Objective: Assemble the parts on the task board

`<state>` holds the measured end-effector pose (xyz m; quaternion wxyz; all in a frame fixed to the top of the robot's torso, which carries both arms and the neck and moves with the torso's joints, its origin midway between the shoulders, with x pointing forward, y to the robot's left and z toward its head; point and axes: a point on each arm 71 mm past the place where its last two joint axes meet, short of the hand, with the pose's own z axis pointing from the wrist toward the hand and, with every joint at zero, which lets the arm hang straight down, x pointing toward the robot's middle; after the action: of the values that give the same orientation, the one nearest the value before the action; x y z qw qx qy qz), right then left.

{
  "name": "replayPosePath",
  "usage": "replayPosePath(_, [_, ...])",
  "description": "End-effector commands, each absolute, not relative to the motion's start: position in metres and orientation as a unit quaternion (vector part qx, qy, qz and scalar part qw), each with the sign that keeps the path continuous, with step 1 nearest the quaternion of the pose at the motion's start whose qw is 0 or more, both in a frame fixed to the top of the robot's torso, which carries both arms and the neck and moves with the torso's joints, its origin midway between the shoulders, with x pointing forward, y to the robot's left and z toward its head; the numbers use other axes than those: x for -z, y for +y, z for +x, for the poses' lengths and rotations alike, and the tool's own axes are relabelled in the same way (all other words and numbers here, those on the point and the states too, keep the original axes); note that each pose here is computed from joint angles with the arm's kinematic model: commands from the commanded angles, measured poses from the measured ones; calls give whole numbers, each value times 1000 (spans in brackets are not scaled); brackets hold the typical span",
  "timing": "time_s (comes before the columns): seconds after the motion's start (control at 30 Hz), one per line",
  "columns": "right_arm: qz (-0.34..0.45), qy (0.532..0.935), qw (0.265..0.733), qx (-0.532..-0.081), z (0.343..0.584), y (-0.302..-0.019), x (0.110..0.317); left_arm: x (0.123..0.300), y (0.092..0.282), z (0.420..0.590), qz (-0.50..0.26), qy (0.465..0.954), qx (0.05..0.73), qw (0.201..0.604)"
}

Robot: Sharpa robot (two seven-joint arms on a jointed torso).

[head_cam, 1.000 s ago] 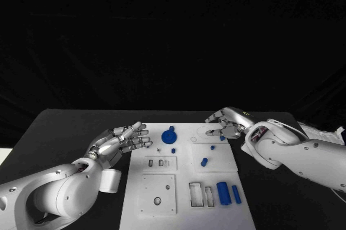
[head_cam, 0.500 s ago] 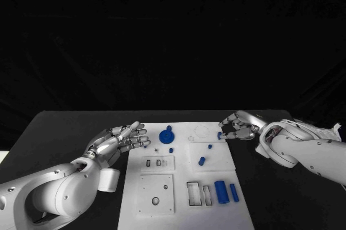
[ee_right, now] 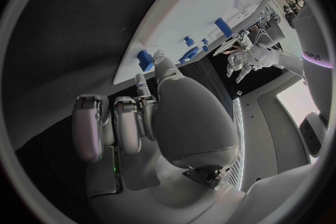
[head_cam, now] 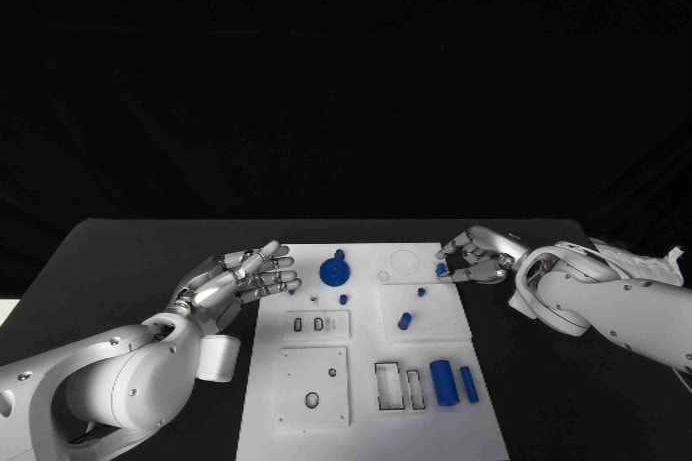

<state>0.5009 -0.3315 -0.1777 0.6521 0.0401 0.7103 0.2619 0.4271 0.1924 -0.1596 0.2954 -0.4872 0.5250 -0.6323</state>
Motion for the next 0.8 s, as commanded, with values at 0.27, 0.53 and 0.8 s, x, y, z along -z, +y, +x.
replayPosePath(0.27, [30,722,637,-268,503,-326,185,158,190,427,-482,524,640,288])
replayPosePath(0.53, [30,726,633,-266,504,-327,187,158,190,427,-482,524,640,289])
replayPosePath(0.8, [30,726,634,-265,505,-327,188,158,190,427,-483,524,640,289])
